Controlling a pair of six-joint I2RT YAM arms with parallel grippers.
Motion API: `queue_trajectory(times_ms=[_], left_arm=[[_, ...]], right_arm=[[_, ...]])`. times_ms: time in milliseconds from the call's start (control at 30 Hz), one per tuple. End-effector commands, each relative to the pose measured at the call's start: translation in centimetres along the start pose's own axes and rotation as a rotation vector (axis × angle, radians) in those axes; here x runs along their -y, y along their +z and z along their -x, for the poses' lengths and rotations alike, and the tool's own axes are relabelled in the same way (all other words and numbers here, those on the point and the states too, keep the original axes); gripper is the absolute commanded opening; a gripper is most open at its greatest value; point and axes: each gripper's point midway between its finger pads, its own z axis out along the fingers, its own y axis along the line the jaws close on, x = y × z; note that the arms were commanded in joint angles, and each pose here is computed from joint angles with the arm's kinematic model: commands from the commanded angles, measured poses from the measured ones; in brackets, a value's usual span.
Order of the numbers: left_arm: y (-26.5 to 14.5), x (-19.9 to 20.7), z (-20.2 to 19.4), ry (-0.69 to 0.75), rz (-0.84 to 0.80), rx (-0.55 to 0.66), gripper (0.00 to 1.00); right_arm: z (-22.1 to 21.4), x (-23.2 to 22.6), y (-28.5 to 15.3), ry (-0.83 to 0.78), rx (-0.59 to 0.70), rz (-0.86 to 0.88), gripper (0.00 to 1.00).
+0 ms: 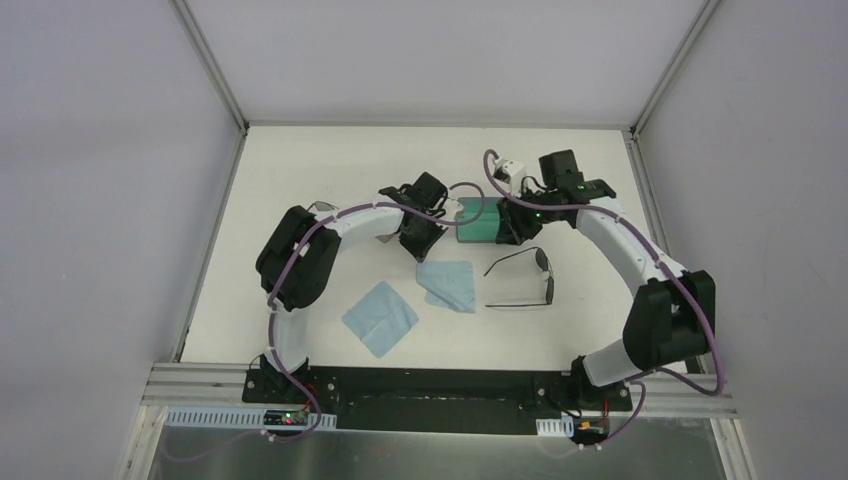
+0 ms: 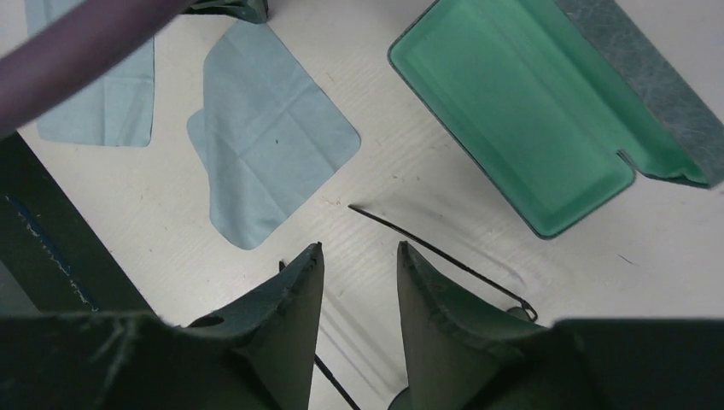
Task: Organize the sunglasses
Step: Fold the glasses cleaning cloth at the center of the board.
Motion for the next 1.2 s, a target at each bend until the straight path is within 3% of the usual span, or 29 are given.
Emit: queue_trajectory(times_ms=[0, 233, 400, 533, 667, 1167], left_arm=[[-1.9, -1.2, 3.1, 0.008, 0.061, 0.093, 0.00], [-1.7, -0.9, 3.4, -0.013, 0.027, 0.099, 0.02], [-4.0, -1.5, 2.8, -0.170, -0.095, 0.133, 0.25], [-5.3, -1.3, 2.5, -0.334, -0.265, 0.185, 0.34], [-5.6, -0.5, 2.3, -0.433, -0.378, 0.211, 0.35], [-4.7, -1.1, 0.1, -0.492, -0.303, 0.240, 0.34]], right_arm=[[1.9, -0.5, 1.9, -0.002, 0.018, 0.023, 0.39], [0.7, -0.7, 6.0, 0.136, -0.053, 0.050, 0.35], [-0.4, -1.4, 7.3, 0.167, -0.090, 0.076, 0.33], [-1.6, -2.0, 8.8, 0.153, -0.126, 0.083, 0.37], [-3.1, -2.2, 10.7, 0.157, -0.179, 0.037, 0.38], [-4.1, -1.0, 13.1, 0.233, -0.223, -0.049, 0.37]])
